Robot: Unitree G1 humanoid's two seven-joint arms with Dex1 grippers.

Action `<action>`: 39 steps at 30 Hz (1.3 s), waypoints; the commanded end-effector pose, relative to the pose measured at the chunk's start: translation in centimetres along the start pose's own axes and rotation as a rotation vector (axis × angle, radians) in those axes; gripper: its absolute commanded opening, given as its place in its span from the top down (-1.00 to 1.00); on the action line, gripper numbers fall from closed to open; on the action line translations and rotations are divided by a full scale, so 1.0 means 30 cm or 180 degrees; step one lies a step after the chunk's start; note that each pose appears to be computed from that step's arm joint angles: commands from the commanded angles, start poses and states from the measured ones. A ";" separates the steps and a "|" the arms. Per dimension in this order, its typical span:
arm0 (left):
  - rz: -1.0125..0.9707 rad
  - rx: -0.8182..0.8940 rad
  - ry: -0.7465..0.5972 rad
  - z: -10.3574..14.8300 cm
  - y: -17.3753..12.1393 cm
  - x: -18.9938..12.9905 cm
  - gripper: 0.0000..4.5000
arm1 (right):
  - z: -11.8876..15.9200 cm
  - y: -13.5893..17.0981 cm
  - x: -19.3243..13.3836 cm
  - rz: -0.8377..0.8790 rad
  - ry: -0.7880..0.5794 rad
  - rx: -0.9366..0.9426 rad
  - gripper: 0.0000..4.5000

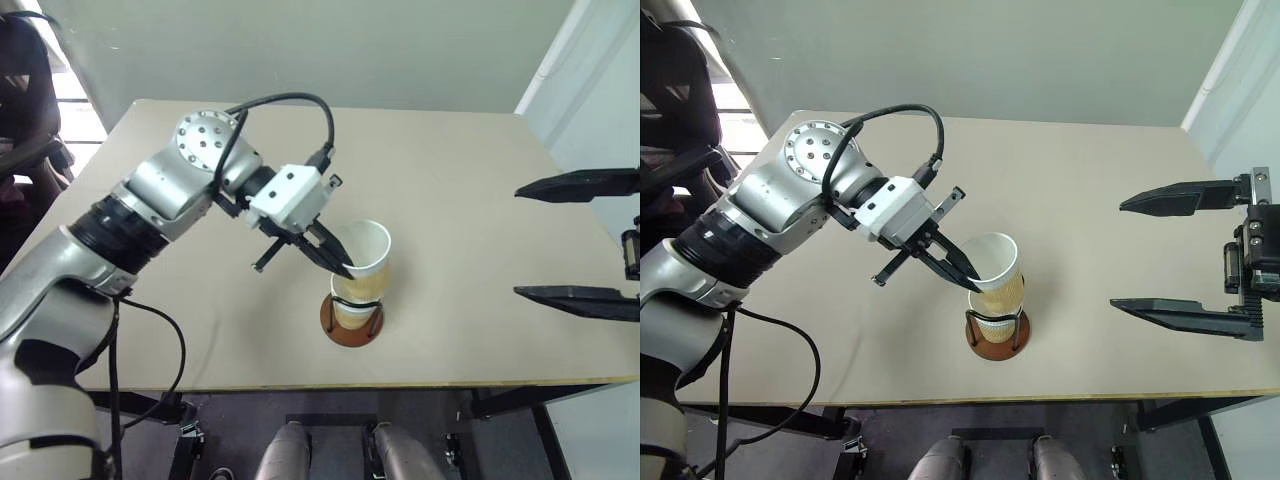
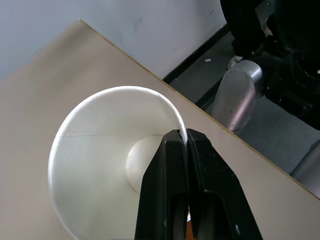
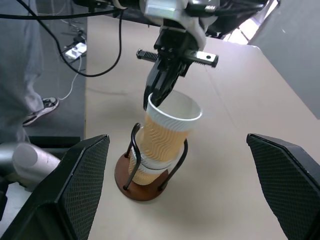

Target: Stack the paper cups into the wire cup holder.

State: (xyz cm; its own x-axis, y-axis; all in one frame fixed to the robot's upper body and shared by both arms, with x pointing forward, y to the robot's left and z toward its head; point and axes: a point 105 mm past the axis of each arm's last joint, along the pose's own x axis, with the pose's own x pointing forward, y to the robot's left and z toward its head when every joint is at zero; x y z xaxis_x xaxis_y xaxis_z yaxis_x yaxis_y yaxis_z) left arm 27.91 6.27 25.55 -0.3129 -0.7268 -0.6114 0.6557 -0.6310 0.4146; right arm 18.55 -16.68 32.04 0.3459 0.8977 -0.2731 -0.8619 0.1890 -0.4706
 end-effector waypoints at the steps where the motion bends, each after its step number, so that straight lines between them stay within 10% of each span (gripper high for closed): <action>1: -0.0090 0.0187 0.0094 0.023 0.009 -0.020 0.98 | 0.022 -0.001 -0.017 -0.0112 0.0022 -0.0111 -1.00; 22: -0.0187 0.0160 0.0193 -0.001 0.007 0.009 0.98 | 0.014 -0.010 -0.009 -0.0181 0.0066 -0.0142 -1.00; 36: -0.0014 0.0123 0.0252 -0.006 0.015 -0.018 -0.98 | -0.031 -0.026 0.015 -0.0038 0.0066 -0.0096 -1.00; 39: 0.0334 0.0048 0.0276 -0.003 0.036 -0.086 -0.98 | -0.107 -0.042 0.017 0.0026 0.0252 -0.0006 -1.00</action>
State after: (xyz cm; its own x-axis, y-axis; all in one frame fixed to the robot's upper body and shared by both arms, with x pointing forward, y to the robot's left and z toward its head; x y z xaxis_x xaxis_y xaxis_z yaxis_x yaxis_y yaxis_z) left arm 29.25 6.57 25.61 -0.2219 -0.7317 -0.6445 0.6673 -0.5959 0.4468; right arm 20.24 -16.93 30.27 0.3488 0.8795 -0.3238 -0.8684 0.1733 -0.4646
